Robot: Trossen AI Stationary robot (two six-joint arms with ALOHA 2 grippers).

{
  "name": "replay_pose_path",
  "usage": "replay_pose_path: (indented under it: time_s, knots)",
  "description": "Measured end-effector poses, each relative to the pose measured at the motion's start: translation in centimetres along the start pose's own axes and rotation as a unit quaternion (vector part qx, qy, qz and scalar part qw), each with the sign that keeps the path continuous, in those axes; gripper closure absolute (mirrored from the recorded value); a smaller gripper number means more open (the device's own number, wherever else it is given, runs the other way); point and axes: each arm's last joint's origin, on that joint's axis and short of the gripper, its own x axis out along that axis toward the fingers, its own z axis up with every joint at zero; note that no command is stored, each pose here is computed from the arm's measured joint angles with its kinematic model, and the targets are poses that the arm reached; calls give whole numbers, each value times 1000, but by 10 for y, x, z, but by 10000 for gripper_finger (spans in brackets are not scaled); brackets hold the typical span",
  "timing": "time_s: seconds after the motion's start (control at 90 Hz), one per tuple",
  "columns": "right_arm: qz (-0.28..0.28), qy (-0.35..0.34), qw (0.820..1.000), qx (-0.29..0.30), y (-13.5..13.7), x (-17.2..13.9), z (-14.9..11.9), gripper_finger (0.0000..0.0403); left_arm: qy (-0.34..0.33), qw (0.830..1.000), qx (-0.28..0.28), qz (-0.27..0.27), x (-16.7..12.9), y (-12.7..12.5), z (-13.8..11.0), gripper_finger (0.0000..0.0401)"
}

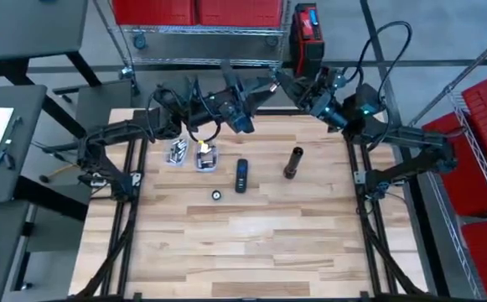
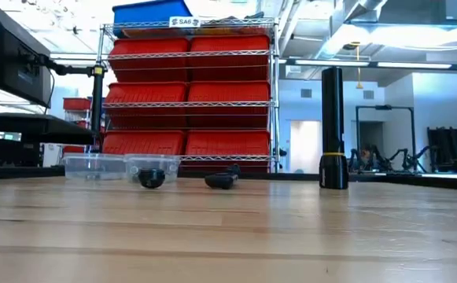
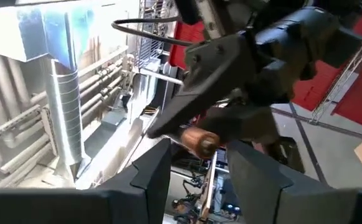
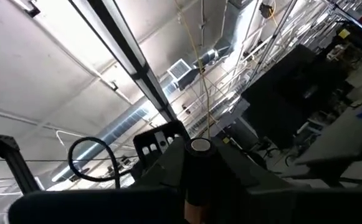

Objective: Insert battery
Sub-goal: Insert the brown battery into the flashlight battery compartment

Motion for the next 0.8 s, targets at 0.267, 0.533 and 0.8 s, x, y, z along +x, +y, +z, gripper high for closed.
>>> replay_pose_path:
  time_s: [0.267,0.533,0.8]
  knots:
    - [-2,1,1000,-1,-2,1,-2,367,0,1000,-28,-1,0,0,0,288]
    - [-2,0,1000,-18,-2,1,-2,367,0,996,-88,-1,0,0,0,309]
    - [-4,-3,1000,-17,-2,1,-2,363,3,993,-121,3,0,0,0,352]
